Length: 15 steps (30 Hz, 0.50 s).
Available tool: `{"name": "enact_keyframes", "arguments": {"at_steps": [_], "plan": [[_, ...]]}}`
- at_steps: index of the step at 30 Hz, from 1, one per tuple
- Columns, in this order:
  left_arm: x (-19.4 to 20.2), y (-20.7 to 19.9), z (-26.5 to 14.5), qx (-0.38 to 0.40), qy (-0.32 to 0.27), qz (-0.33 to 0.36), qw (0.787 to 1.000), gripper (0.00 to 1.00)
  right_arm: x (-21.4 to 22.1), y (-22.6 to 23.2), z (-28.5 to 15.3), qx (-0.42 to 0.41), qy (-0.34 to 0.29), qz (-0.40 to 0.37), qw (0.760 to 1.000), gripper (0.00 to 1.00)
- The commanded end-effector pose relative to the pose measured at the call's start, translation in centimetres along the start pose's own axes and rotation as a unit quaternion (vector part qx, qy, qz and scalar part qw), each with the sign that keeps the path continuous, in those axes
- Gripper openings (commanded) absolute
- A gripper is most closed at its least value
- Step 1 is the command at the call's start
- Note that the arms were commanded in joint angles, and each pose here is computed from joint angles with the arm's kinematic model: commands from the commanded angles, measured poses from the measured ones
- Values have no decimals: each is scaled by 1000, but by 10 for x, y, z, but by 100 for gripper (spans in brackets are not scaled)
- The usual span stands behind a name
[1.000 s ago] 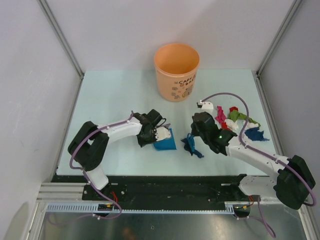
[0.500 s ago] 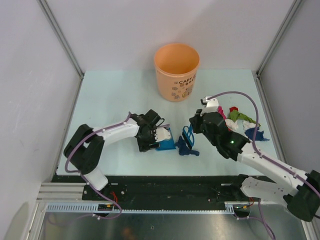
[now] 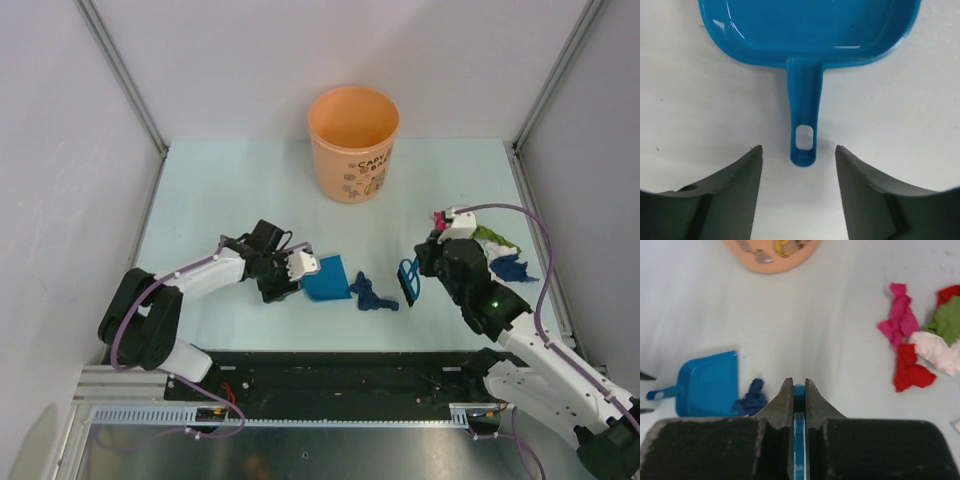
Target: Sweep away the paper scraps from the table
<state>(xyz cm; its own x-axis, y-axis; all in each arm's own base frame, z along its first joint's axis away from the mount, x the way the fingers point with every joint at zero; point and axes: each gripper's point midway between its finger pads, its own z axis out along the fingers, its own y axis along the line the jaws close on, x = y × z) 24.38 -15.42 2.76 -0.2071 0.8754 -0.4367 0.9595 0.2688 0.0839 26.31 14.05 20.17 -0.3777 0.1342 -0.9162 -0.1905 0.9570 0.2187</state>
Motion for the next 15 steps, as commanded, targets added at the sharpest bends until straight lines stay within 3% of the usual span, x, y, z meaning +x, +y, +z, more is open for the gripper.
{"name": "enact_keyframes", "arguments": {"at_steps": [1, 4, 8, 10, 15], "plan": [[-10, 11, 13, -9, -16, 21, 1000, 61, -1, -32, -1, 74, -10, 52, 996, 0], [-1, 8, 23, 1, 6, 11, 1000, 47, 6, -49, -9, 134, -7, 79, 988, 0], [4, 3, 27, 1, 25, 17, 1000, 25, 25, -40, -15, 152, 12, 73, 986, 0], [5, -2, 25, -2, 27, 27, 999, 0, 34, -40, -16, 170, 23, 68, 983, 0], [11, -11, 15, -11, 49, 34, 998, 0, 44, -30, -21, 165, 32, 61, 984, 0]]}}
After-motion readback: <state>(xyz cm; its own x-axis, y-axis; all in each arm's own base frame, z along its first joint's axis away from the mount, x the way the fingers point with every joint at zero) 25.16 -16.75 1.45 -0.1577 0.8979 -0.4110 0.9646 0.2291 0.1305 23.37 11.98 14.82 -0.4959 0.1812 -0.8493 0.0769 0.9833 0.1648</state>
